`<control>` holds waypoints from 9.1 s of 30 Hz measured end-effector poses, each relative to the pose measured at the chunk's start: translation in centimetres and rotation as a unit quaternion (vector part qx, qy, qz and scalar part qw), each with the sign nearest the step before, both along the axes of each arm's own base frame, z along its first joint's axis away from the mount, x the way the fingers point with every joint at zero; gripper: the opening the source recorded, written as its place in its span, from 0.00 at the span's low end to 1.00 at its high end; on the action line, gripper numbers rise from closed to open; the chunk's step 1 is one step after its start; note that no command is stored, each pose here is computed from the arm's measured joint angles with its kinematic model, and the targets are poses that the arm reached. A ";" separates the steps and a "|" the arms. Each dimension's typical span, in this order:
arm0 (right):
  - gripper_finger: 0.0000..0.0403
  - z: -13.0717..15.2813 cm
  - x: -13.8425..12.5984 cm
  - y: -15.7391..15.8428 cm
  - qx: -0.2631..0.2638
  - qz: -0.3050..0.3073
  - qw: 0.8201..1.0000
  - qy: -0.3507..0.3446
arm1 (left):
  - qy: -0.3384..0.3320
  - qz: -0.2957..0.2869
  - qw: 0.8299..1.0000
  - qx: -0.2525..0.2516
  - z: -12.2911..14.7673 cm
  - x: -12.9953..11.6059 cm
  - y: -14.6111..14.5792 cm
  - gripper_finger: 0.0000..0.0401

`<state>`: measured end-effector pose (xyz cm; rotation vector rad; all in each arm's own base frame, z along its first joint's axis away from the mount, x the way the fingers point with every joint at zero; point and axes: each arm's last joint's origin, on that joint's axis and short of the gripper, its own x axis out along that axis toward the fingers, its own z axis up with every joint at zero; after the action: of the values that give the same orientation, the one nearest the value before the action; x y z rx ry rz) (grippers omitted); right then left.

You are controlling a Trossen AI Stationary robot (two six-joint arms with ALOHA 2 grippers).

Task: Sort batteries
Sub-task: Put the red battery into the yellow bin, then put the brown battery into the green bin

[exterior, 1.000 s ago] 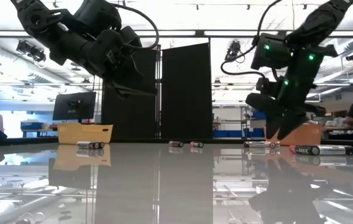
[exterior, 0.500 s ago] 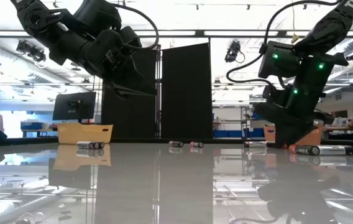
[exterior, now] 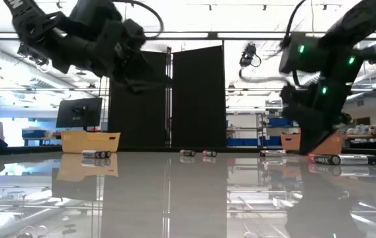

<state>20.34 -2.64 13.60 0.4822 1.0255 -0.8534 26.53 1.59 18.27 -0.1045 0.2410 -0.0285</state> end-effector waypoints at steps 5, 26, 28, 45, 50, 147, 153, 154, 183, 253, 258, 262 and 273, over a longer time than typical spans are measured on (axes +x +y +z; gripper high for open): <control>0.14 2.0 0.6 2.2 -0.030 0.046 0.995 -0.080 | -0.089 0.012 0.996 -0.010 0.0 -1.3 0.5 0.03; 0.14 9.2 6.4 6.3 -0.301 0.254 0.817 -0.421 | -0.216 0.027 0.976 0.011 6.2 1.4 1.5 0.22; 0.14 9.4 6.4 6.4 -0.311 0.260 0.810 -0.424 | -0.225 0.026 0.974 0.020 6.6 2.0 1.6 0.28; 0.14 9.7 6.3 6.9 -0.337 0.285 0.793 -0.420 | -0.248 -0.043 0.968 0.020 6.6 8.2 1.6 0.42; 0.14 9.8 6.3 6.9 -0.342 0.287 0.789 -0.422 | -0.245 -0.057 0.968 0.013 6.4 8.6 1.5 0.39; 0.28 6.2 5.8 -1.6 -0.288 0.176 0.905 -0.260 | 0.477 0.468 0.741 -0.066 -1.2 -9.5 19.7 0.33; 0.21 6.1 5.7 -2.8 -0.285 0.182 0.905 -0.257 | 0.439 0.492 0.752 -0.008 1.6 -9.1 18.4 0.25; 0.19 6.1 5.7 -3.0 -0.276 0.187 0.905 -0.263 | 0.427 0.496 0.756 -0.001 2.2 -9.1 18.0 0.23; 0.05 8.0 6.0 -4.4 -0.068 0.183 0.967 -0.162 | -0.064 0.127 0.989 0.046 1.2 -7.7 10.9 0.02; 0.14 -0.1 2.6 4.2 0.182 0.011 0.971 0.152 | -0.035 0.140 0.987 0.067 0.7 -7.0 9.9 0.02; 0.14 0.1 2.4 3.9 0.164 0.046 0.973 0.159 | -0.035 0.157 0.985 0.055 0.7 -7.1 9.9 0.02; 0.14 1.3 1.9 3.7 0.147 0.050 0.975 0.159 | -0.035 0.159 0.986 0.048 0.7 -7.1 9.9 0.02; 0.14 9.9 1.0 4.9 0.174 0.010 0.982 0.078 | -0.033 0.159 0.986 0.048 0.6 -7.1 9.9 0.02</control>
<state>21.32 2.25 23.53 0.7073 1.3317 -0.7015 19.46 11.51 18.92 -0.0453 0.1573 0.2958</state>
